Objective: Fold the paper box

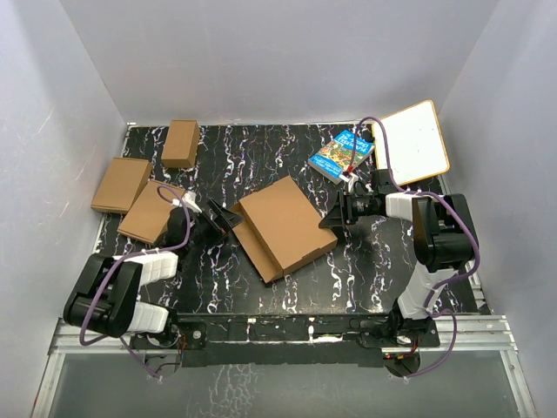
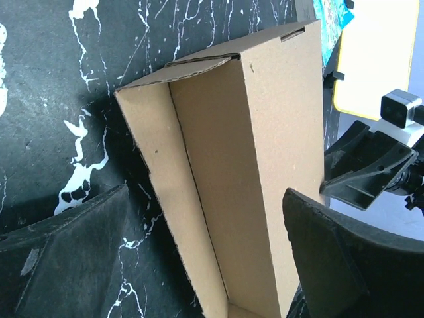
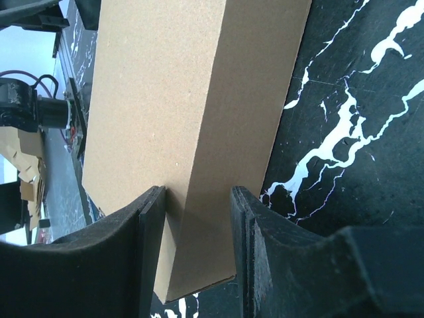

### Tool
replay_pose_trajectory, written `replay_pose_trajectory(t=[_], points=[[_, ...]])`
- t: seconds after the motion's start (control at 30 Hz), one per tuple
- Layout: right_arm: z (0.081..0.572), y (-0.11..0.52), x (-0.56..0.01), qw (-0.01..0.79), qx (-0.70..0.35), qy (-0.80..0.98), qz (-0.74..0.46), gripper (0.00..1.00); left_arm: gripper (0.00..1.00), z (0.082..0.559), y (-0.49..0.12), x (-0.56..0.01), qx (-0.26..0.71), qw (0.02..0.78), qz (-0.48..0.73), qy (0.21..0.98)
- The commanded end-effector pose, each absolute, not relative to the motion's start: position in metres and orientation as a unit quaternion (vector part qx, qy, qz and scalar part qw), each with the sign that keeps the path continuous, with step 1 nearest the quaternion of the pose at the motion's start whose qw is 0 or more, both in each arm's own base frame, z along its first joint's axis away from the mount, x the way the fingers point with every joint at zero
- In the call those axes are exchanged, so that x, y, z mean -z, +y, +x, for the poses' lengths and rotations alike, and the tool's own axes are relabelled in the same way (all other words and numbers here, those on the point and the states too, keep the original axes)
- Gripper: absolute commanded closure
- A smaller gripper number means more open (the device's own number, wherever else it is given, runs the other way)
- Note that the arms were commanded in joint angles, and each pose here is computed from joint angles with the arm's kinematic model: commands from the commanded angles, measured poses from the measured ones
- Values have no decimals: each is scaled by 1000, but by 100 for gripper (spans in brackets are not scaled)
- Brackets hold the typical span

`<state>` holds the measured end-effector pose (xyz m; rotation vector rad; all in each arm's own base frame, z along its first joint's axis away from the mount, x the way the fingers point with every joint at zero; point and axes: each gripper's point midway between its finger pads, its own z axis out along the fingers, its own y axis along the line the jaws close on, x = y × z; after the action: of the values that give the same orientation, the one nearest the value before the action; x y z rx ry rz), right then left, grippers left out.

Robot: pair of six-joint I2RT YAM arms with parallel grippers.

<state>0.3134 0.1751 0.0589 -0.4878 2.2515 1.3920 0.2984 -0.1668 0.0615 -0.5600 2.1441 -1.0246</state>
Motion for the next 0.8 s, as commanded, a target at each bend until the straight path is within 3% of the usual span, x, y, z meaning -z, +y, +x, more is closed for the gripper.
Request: replay_pose_trajectory(t=[0.0, 0.53, 0.77], points=[[327, 163, -32, 239, -445, 843, -187, 55, 3, 315, -173, -80, 427, 370, -203, 800], [326, 165, -32, 237, -444, 843, -191, 55, 4, 341, -171, -48, 395, 344, -252, 814], [326, 167, -31, 236, -443, 843, -195, 55, 12, 349, -165, -35, 359, 322, -275, 832]])
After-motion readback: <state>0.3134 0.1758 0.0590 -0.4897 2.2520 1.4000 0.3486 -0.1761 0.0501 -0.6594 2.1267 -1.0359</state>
